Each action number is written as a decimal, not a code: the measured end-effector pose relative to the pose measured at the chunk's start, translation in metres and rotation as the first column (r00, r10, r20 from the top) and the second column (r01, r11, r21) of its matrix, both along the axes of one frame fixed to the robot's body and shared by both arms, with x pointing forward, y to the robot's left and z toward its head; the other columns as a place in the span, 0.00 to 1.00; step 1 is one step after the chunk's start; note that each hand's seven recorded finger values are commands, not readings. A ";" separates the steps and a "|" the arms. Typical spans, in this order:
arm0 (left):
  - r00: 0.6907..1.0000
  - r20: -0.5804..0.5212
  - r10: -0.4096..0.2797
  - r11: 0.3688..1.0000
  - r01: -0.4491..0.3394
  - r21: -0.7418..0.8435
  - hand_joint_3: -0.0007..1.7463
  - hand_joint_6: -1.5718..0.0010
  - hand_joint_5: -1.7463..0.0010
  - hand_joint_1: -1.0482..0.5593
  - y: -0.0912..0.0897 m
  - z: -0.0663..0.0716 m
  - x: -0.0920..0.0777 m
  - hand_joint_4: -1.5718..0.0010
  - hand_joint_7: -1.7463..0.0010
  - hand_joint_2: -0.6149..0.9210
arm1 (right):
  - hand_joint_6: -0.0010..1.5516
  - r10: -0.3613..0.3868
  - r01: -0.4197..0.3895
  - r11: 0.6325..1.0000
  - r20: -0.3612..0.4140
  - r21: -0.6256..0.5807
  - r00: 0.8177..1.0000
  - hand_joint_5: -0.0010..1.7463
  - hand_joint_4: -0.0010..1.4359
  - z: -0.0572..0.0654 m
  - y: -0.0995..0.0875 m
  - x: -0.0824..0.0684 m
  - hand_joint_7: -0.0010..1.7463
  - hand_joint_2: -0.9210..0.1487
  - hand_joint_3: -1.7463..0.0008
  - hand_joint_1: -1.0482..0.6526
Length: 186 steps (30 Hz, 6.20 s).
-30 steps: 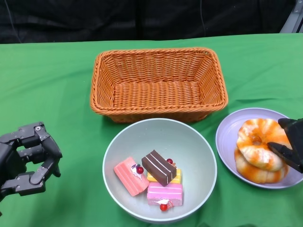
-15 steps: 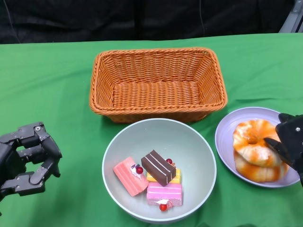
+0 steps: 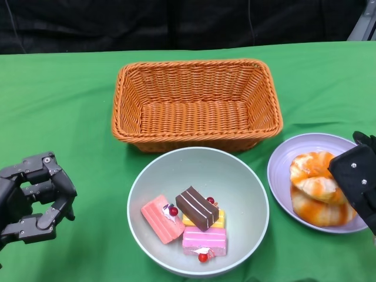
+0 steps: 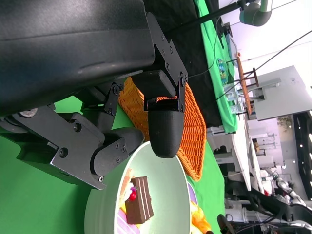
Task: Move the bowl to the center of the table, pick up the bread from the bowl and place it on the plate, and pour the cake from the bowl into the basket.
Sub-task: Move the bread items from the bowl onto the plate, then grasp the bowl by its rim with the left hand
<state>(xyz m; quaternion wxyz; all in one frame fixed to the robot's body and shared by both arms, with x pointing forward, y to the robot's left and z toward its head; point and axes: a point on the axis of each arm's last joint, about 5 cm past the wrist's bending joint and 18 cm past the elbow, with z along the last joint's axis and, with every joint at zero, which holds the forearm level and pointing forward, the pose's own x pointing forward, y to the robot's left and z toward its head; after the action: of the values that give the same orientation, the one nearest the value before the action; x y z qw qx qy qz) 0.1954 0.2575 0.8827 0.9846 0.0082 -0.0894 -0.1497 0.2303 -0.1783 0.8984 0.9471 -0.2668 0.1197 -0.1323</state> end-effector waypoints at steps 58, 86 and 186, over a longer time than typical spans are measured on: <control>0.614 0.590 -0.524 0.780 0.068 0.622 0.00 0.47 0.92 0.37 -0.020 0.035 0.002 0.46 0.97 0.92 | 0.46 0.112 -0.404 0.750 0.501 0.524 0.858 0.92 0.48 0.017 0.022 -0.088 0.68 0.15 0.61 0.51; 0.445 0.411 -0.796 0.478 0.045 0.877 0.00 0.33 0.96 0.40 -0.040 0.054 0.021 0.26 1.00 0.97 | 0.44 0.054 -0.379 0.694 0.481 0.612 0.875 0.88 0.47 0.017 0.031 -0.091 0.69 0.17 0.59 0.51; 0.640 0.382 -0.667 0.682 0.317 0.659 0.46 0.56 0.00 0.52 -0.060 0.023 0.034 0.53 0.22 0.83 | 0.46 0.087 -0.374 0.745 0.476 0.552 0.875 0.88 0.49 0.011 0.036 -0.089 0.68 0.18 0.57 0.52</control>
<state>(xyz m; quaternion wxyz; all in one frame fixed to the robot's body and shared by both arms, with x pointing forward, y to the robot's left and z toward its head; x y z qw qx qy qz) 0.2298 0.1978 0.9055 0.7754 0.3030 -0.3467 -0.4322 0.1414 -0.1421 0.9099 0.9925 0.0867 -0.0846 -0.0174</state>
